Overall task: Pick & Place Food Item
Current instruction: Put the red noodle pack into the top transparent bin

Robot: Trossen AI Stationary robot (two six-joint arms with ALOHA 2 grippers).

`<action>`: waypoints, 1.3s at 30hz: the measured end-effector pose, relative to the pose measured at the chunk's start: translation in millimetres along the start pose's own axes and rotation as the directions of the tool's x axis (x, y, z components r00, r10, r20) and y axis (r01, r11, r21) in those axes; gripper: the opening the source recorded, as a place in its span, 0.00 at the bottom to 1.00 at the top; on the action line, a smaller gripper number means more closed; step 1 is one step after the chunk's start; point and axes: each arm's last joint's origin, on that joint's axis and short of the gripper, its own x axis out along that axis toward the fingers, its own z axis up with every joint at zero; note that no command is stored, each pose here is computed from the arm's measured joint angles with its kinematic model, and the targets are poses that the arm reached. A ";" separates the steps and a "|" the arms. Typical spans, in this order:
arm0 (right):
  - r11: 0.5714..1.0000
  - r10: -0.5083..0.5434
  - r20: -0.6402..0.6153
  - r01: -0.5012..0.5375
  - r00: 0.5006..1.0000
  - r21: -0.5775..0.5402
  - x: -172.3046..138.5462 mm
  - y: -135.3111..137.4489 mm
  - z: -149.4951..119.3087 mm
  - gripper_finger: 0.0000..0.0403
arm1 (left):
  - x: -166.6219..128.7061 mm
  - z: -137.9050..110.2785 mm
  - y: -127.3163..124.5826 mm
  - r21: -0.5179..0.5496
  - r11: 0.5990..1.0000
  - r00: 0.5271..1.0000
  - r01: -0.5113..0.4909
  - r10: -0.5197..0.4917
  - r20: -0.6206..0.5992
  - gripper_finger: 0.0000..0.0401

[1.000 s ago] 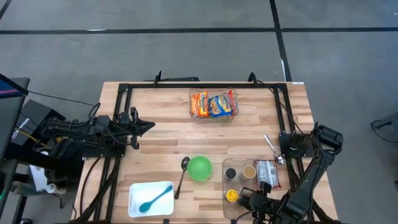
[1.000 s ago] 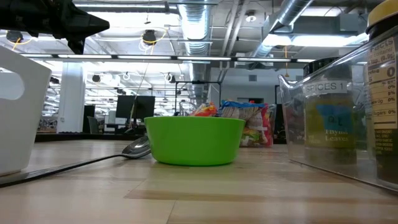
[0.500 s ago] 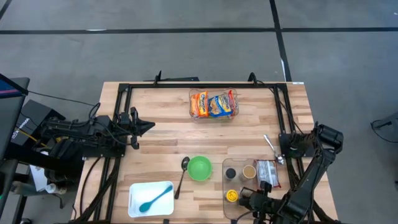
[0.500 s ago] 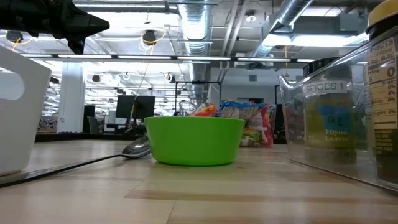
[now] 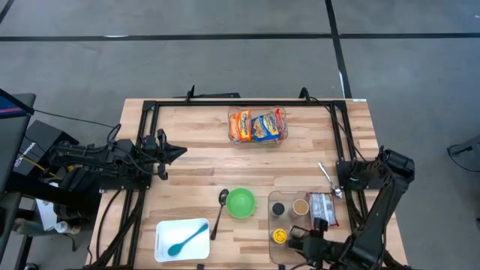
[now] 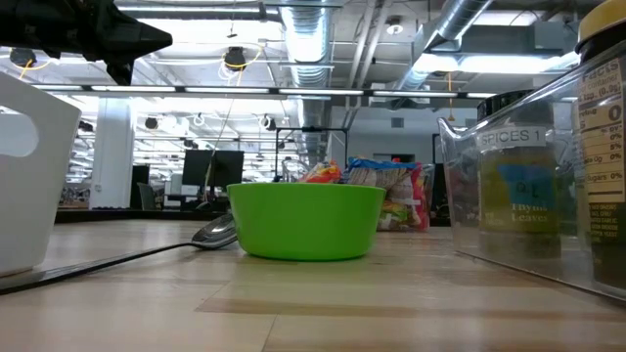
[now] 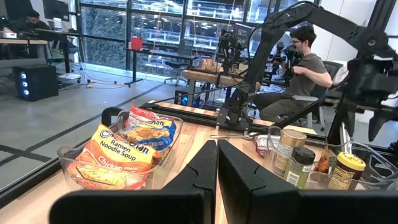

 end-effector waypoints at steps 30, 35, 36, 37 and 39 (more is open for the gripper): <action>0.965 -0.092 0.221 0.142 0.971 -0.222 18.8 -25.8 118.8 0.02 | 0.0 -0.1 0.0 0.000 1.000 1.000 0.000 0.000 0.000 0.02; 0.956 0.012 0.154 0.034 0.988 -0.293 36.7 -38.0 143.0 0.01 | 0.0 0.0 0.0 0.000 1.000 1.000 0.000 0.000 0.000 0.02; 0.954 0.041 0.144 0.004 0.989 -0.301 40.6 -41.1 148.8 0.00 | 0.0 0.0 0.0 0.000 1.000 1.000 0.000 0.000 0.000 0.02; 0.951 0.072 0.132 -0.028 0.989 -0.309 44.6 -44.6 154.7 0.00 | 0.0 0.0 0.0 0.000 1.000 1.000 0.000 0.000 0.000 0.02; 0.943 0.140 0.114 -0.097 0.984 -0.320 52.6 -52.9 167.2 0.01 | 0.0 0.0 0.0 0.000 1.000 1.000 -0.001 0.001 0.000 0.02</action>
